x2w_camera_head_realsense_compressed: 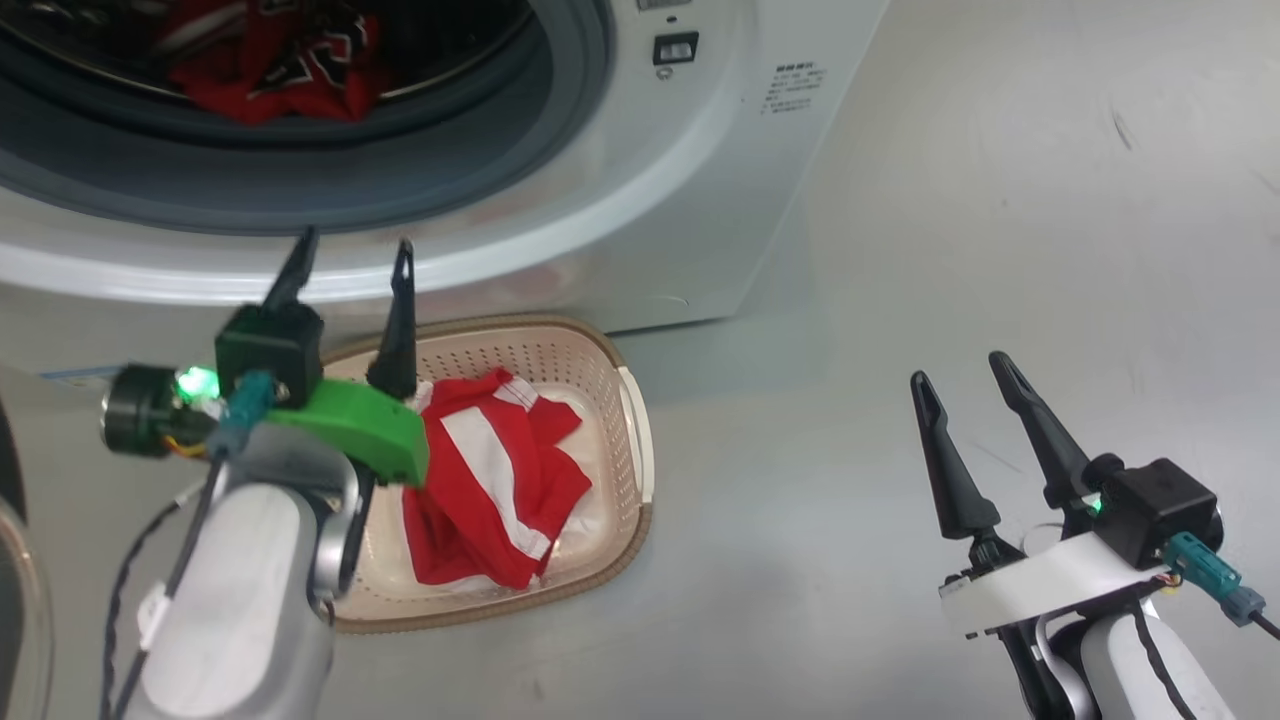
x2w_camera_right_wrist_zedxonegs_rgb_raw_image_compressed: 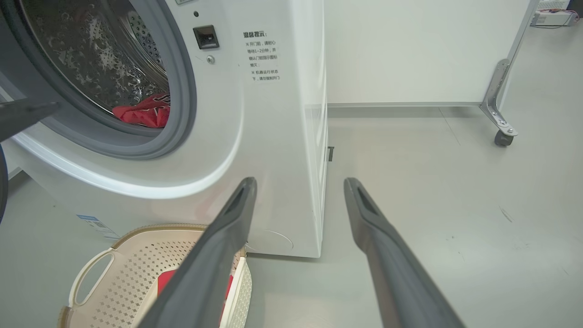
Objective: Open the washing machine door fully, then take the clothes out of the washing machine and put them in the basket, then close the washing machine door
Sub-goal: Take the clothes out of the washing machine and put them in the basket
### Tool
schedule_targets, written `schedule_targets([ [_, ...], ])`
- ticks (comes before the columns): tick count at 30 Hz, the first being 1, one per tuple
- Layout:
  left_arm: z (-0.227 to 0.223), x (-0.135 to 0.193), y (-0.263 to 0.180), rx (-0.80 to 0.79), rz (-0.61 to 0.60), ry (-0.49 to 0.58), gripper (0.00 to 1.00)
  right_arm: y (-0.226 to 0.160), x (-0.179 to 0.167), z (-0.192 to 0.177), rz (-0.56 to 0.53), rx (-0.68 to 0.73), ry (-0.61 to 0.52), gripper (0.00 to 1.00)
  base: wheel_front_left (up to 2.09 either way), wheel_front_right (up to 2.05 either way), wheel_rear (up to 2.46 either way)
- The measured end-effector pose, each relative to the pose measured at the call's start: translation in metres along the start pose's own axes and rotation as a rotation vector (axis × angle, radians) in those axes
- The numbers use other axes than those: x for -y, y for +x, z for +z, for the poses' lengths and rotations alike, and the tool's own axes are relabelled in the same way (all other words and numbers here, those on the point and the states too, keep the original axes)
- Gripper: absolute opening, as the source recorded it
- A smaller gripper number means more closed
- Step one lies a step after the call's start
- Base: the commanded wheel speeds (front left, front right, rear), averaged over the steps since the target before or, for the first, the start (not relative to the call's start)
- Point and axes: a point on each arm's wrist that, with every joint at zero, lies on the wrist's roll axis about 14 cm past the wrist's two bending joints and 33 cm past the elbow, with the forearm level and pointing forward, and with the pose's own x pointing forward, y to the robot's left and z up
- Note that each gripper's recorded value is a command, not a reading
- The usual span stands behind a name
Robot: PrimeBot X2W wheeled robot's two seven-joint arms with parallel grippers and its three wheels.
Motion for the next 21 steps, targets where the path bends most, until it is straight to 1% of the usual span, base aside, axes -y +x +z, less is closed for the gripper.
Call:
schedule_targets([
  [7,0.002,0.006,0.052,-0.03,-0.074,0.055,1.0,0.01,0.012,-0.01,-0.027,-0.02,0.002,1.0,0.0,0.0,0.0],
  [10,0.005,0.008,0.073,-0.04,-0.097,0.073,1.0,0.011,0.017,-0.018,-0.05,-0.037,0.027,1.0,0.0,0.0,0.0],
  [17,0.003,-0.003,0.112,-0.102,-0.101,0.094,1.0,0.016,0.022,-0.034,-0.072,-0.068,0.062,1.0,0.0,0.0,0.0],
  [21,-0.01,-0.014,0.135,-0.21,-0.099,0.129,1.0,0.021,0.024,-0.042,-0.074,-0.084,0.069,1.0,0.0,0.0,0.0],
])
